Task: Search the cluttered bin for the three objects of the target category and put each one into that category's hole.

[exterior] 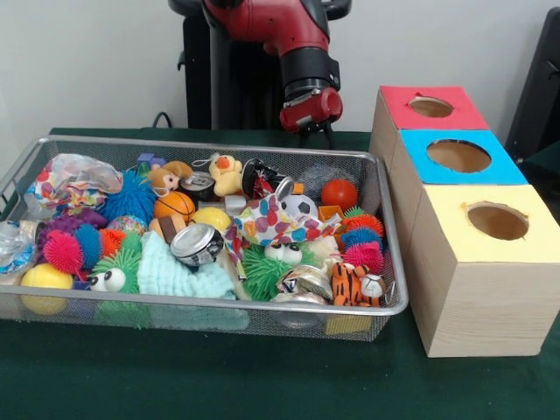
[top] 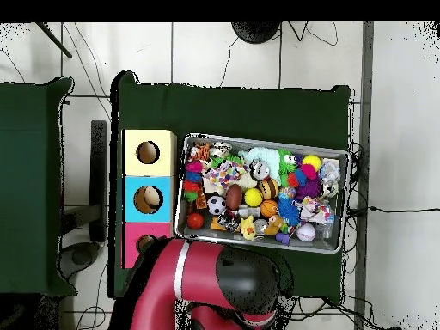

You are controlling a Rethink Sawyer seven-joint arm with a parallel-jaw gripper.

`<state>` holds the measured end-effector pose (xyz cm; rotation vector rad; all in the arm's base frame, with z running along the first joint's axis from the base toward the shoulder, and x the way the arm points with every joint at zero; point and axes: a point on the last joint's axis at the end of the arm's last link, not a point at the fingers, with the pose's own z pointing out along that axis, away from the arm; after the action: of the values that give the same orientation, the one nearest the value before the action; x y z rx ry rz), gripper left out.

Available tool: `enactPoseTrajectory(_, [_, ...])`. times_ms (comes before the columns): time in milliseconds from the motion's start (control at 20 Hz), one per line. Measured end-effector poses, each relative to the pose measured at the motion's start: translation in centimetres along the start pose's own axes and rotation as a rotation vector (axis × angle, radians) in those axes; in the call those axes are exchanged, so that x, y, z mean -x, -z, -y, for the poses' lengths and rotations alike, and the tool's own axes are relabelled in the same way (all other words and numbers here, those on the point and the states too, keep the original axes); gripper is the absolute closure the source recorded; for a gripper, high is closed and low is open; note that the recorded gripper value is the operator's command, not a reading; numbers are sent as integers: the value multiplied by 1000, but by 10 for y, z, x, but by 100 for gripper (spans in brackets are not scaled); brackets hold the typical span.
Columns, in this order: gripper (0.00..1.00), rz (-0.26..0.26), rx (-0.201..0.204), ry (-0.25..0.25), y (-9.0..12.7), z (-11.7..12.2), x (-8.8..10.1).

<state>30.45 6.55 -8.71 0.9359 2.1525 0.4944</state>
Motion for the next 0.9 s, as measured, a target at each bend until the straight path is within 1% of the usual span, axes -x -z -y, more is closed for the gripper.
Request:
enactPoseTrajectory(150, [0, 22, 24, 0, -8, 0, 5])
enactPoseTrajectory(700, [0, 26, 28, 1, -9, 0, 5])
enactPoseTrajectory(750, [100, 25, 27, 0, -9, 1, 5])
enactPoseTrajectory(900, [100, 23, 26, 2, -10, 2, 4])
